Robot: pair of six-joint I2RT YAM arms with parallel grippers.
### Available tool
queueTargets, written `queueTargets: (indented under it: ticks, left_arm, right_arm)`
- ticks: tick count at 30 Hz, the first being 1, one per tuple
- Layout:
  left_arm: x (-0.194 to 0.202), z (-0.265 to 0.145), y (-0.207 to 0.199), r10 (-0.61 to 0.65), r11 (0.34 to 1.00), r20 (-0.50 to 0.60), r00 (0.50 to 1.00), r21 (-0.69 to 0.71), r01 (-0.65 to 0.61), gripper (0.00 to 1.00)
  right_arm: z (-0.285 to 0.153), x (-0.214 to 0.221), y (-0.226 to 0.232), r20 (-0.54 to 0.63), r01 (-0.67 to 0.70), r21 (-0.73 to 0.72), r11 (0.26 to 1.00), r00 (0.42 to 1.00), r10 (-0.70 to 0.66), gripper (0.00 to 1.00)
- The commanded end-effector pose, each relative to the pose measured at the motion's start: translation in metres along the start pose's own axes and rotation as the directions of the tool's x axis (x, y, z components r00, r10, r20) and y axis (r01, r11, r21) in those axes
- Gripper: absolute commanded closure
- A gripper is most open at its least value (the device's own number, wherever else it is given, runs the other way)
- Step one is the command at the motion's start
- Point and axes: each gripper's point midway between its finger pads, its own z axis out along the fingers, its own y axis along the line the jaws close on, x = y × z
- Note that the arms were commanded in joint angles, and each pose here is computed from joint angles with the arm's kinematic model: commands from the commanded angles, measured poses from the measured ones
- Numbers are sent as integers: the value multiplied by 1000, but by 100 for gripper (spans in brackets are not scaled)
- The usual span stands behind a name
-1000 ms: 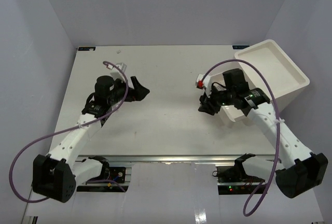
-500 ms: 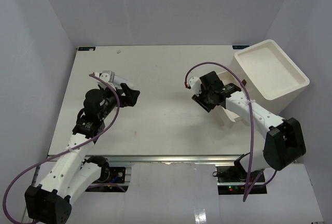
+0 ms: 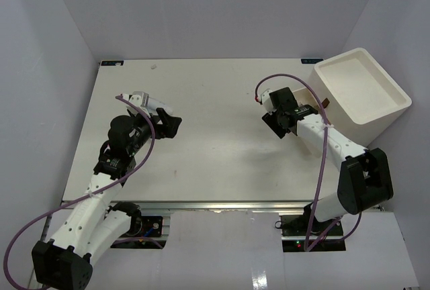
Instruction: Organize the makeup
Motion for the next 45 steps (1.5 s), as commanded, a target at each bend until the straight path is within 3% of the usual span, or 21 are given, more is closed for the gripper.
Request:
queueTargets:
  ticks: [1, 10, 18, 27, 30, 33, 35, 37, 41, 45]
  left_arm:
    - [-9, -3, -6, 16, 999, 27, 999, 28, -17, 2]
    - [-4, 0, -12, 11, 998, 7, 1000, 69, -11, 2]
    - [11, 4, -45, 9, 963, -71, 997, 271, 10, 2]
    - [22, 3, -64, 7, 917, -122, 992, 396, 43, 2]
    - [29, 2, -74, 0, 883, -164, 987, 463, 76, 2]
    - [38, 6, -85, -22, 836, -214, 977, 532, 135, 2]
    - [47, 10, -92, -74, 796, -278, 958, 562, 225, 2]
    - [56, 17, -103, -100, 744, -338, 936, 599, 296, 2]
    - [71, 37, -154, -62, 678, -404, 913, 654, 336, 5]
    - [96, 82, -198, 12, 656, -438, 899, 682, 323, 9]
  right_arm:
    - [-2, 1, -50, -35, -5, 177, 984, 999, 11, 30]
    - [9, 14, -86, -59, -33, 248, 968, 997, 50, 29]
    - [15, 21, -98, -72, -33, 276, 961, 996, 55, 24]
    - [15, 24, -103, -59, -39, 279, 959, 997, 58, 21]
    - [7, 17, -95, -17, -53, 218, 975, 998, 58, 20]
    - [-19, -12, -61, 138, -42, -38, 998, 989, 47, 13]
    - [-54, -37, -34, 287, 24, -223, 974, 957, 42, 5]
    - [-101, -60, -20, 474, 103, -308, 946, 878, 59, 6]
    - [-158, -81, -22, 658, 153, -314, 937, 747, 99, 9]
    - [-207, -89, -37, 774, 166, -223, 961, 629, 71, 9]
